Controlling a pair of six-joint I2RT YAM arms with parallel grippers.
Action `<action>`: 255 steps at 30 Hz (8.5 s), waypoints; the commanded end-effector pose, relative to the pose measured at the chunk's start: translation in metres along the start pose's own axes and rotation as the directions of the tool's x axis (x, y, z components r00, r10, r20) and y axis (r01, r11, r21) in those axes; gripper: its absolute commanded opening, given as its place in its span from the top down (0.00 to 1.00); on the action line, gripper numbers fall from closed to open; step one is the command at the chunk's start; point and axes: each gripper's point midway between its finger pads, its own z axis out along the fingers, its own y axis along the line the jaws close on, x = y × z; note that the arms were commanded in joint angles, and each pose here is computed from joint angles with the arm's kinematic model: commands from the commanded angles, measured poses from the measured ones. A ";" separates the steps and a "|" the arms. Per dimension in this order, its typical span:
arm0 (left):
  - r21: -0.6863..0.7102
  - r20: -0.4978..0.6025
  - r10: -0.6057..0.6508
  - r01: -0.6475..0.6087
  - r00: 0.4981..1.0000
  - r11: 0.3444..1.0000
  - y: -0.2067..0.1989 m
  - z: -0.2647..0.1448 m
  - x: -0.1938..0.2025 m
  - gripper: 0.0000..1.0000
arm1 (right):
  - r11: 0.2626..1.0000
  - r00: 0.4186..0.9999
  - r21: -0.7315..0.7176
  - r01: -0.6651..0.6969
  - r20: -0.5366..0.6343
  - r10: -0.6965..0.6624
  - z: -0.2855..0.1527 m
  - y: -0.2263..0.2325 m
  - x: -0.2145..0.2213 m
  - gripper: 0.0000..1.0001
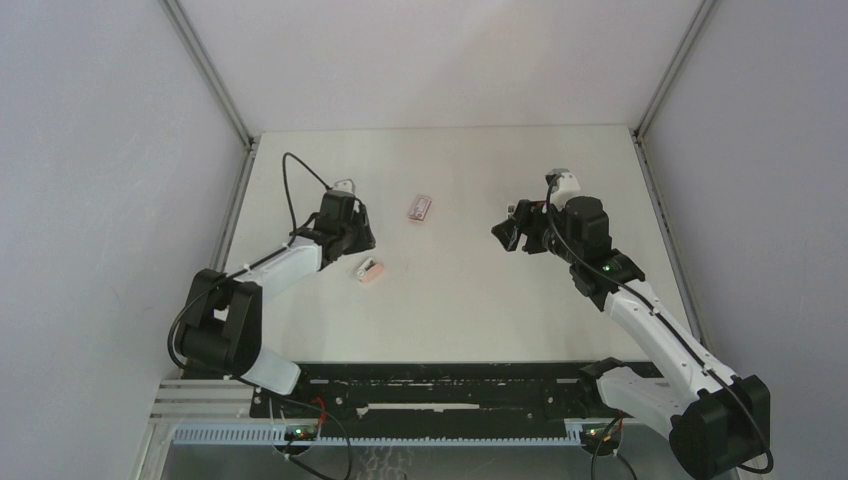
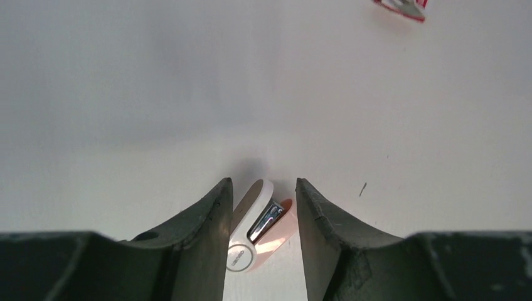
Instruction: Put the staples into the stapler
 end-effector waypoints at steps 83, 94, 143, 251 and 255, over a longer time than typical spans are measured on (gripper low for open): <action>0.533 0.362 -0.179 -0.046 0.915 0.845 -0.139 -0.139 -0.011 1.00 | 0.896 0.990 -0.436 -0.084 -0.143 0.023 0.056 0.146 0.041 0.27; 0.567 0.352 -0.175 -0.061 0.919 0.821 -0.149 -0.147 -0.007 1.00 | 0.878 0.990 -0.471 -0.082 -0.139 0.019 0.070 0.159 0.037 0.33; 0.650 0.484 -0.153 -0.237 0.861 0.722 -0.119 -0.238 -0.028 0.23 | 0.622 0.925 -0.714 0.320 0.092 -0.370 -0.073 0.168 0.008 1.00; 0.836 0.487 0.148 -0.509 0.861 0.205 -0.233 -0.316 0.052 0.28 | 0.419 0.941 -0.878 0.230 0.092 -0.325 -0.109 0.206 0.015 1.00; 0.857 0.459 0.178 -0.487 0.870 0.168 -0.236 -0.317 0.061 0.42 | 0.411 0.941 -0.883 0.228 0.092 -0.325 -0.109 0.207 0.015 1.00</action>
